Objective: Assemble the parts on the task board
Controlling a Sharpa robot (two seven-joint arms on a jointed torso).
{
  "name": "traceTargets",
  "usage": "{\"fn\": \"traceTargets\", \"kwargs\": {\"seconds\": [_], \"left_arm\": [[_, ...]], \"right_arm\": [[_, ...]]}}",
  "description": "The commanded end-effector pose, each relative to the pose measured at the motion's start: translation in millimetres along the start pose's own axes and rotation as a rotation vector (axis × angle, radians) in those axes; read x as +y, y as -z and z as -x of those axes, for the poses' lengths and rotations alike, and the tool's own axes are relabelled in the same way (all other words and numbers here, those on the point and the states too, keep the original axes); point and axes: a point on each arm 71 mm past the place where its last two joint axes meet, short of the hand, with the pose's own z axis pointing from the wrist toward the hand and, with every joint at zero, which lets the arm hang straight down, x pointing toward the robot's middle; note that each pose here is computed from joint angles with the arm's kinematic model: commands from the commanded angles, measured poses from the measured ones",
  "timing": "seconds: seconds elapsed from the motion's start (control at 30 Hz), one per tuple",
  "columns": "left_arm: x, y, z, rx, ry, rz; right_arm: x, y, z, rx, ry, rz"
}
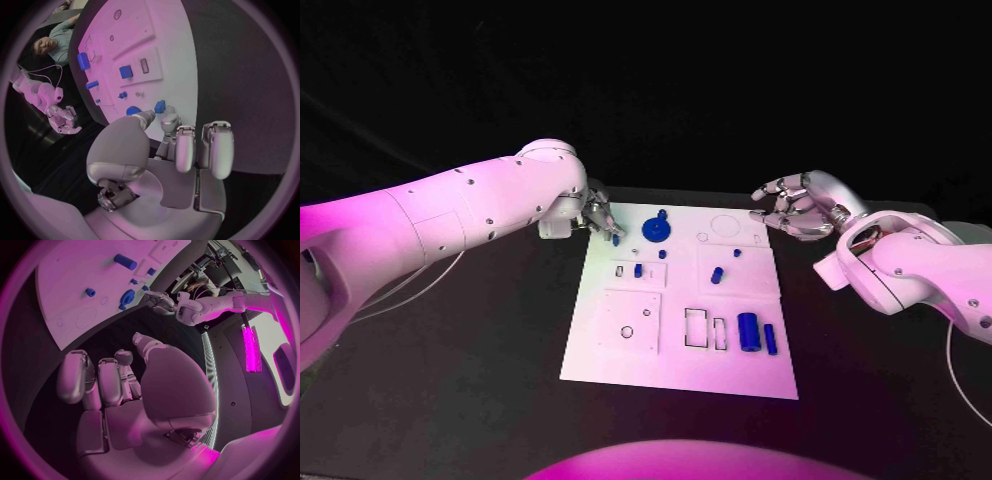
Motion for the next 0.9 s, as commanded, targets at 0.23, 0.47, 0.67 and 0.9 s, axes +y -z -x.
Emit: {"fn": "traceTargets", "kwargs": {"seconds": [0.23,0.47,0.67,0.9], "left_arm": [[-4.4,-0.6,-2.1,0.021,0.005,-0.034],[-4.6,-1.0,-2.2,0.021,0.009,-0.038],[-4.2,-1.1,-2.5,0.023,0.014,-0.043],[-3.5,-1.1,-3.1,0.027,0.016,-0.043]], "right_arm": [[1.2,0.1,-1.1,0.007,0.002,0.012],[1.4,0.0,-1.3,0.007,0.002,0.013],[1.4,-0.1,-1.3,0.007,0.002,0.013],[1.5,-0.1,-1.3,0.006,0.002,0.014]]}}
